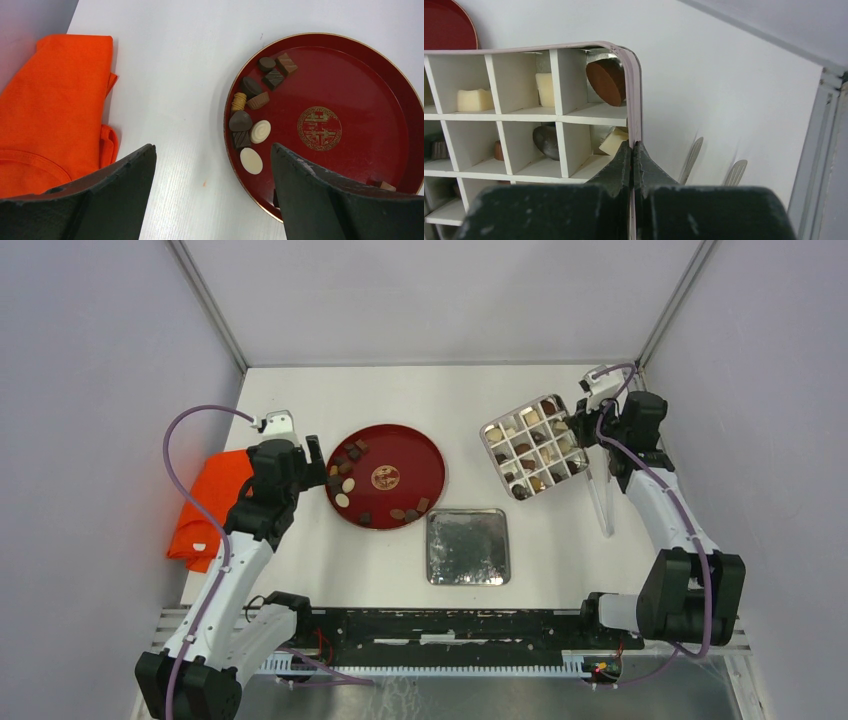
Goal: Pack the chocolate
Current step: Adjust the packing box at the center of the board.
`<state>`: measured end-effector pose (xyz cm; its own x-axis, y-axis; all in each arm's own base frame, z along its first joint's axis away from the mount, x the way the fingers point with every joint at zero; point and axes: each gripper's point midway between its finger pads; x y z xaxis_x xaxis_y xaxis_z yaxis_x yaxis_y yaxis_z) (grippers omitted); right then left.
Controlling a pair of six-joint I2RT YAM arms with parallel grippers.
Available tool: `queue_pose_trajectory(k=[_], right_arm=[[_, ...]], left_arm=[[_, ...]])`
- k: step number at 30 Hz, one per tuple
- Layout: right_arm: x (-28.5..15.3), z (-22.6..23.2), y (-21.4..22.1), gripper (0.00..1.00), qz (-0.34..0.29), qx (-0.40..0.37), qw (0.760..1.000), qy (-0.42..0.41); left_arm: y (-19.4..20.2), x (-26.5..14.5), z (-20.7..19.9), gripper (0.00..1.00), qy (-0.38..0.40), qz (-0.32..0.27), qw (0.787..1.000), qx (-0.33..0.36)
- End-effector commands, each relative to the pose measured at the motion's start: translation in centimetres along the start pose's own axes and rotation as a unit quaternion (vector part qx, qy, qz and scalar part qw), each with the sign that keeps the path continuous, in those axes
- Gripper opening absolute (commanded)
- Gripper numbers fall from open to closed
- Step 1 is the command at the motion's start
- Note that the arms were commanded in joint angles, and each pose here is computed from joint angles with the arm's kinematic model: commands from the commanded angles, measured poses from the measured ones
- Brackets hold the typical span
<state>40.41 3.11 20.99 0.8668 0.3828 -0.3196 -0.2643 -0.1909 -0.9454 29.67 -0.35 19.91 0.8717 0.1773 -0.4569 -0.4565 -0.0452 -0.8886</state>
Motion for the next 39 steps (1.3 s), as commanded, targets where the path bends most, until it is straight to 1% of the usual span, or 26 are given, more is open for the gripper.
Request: queue_pose_trajectory(k=[1, 5, 9, 11, 14, 17, 19, 21, 25, 26, 28, 29, 31, 33, 34, 35, 37, 39], right_arm=[[1.5, -1.2, 0.0, 0.00, 0.029, 0.042, 0.999, 0.010], [2.8, -1.8, 3.8, 0.00, 0.082, 0.099, 0.991, 0.030], [3.9, -2.6, 6.1, 0.00, 0.124, 0.132, 0.983, 0.046], [4.4, -2.9, 7.1, 0.02, 0.140, 0.145, 0.978, 0.052], [5.0, -2.9, 8.4, 0.09, 0.164, 0.158, 0.973, 0.044], [5.5, -2.4, 9.9, 0.22, 0.190, 0.168, 0.967, 0.028], [5.6, -2.5, 10.0, 0.30, 0.192, 0.173, 0.966, 0.020], [5.2, -3.0, 9.0, 0.38, 0.182, 0.174, 0.968, 0.017], [3.2, -4.4, 5.3, 0.48, 0.149, 0.142, 0.978, 0.011], [2.3, -4.6, 4.0, 0.50, 0.134, 0.128, 0.983, 0.009], [0.7, -3.9, 1.9, 0.52, 0.103, 0.092, 0.990, -0.016], [-0.2, -3.0, 0.8, 0.52, 0.081, 0.070, 0.994, -0.035], [-2.0, 0.6, -0.6, 0.53, 0.033, 0.021, 0.993, -0.111], [-4.0, 5.0, -0.7, 0.57, -0.017, -0.008, 0.980, -0.196], [-5.2, 7.3, -0.9, 0.61, -0.048, -0.031, 0.969, -0.240], [-5.9, 9.3, 0.2, 0.65, -0.062, -0.040, 0.958, -0.276], [-7.6, 13.1, 1.9, 0.64, -0.092, -0.080, 0.931, -0.345], [-8.6, 15.3, 3.7, 0.65, -0.098, -0.100, 0.917, -0.374]], left_arm=[[-1.2, 0.2, 0.4, 0.90, -0.008, -0.021, 1.000, 0.011], [-1.2, 0.1, 0.3, 0.90, -0.007, -0.021, 1.000, 0.011], [-1.2, 0.1, 0.3, 0.90, -0.006, -0.022, 1.000, 0.011], [-1.2, 0.1, 0.3, 0.90, -0.006, -0.022, 1.000, 0.011], [-1.3, 0.0, 0.3, 0.90, -0.004, -0.022, 1.000, 0.010], [-1.3, 0.0, 0.0, 0.90, 0.005, -0.022, 1.000, 0.010], [-1.2, 0.0, -0.6, 0.90, 0.021, -0.021, 1.000, 0.006], [-2.0, -0.6, -2.2, 0.90, 0.063, -0.023, 0.998, -0.007], [-3.7, -3.3, -5.3, 0.89, 0.156, -0.009, 0.986, -0.050], [-4.1, -4.3, -6.3, 0.89, 0.187, -0.005, 0.980, -0.066], [-4.1, -6.5, -8.4, 0.88, 0.251, 0.008, 0.961, -0.114], [-3.9, -7.6, -9.2, 0.86, 0.279, 0.013, 0.950, -0.140], [-3.0, -9.4, -10.3, 0.81, 0.318, 0.028, 0.928, -0.193], [-1.8, -10.6, -10.6, 0.76, 0.332, 0.041, 0.912, -0.238], [-1.2, -11.1, -10.6, 0.74, 0.335, 0.043, 0.906, -0.256], [-0.9, -11.8, -10.4, 0.70, 0.340, 0.039, 0.900, -0.270], [0.1, -12.2, -10.2, 0.65, 0.338, 0.044, 0.893, -0.295], [1.2, -12.2, -10.0, 0.61, 0.330, 0.054, 0.890, -0.310]])
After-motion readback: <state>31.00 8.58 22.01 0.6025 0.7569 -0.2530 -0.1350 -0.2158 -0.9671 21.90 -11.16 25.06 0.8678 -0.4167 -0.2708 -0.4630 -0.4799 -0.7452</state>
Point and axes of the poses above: each gripper's point midway between its finger pads, its own x axis out along the fingers, its own z axis along the line the jaws close on, y = z × x, and after that the axes turned 3 degrees about x, right-handed
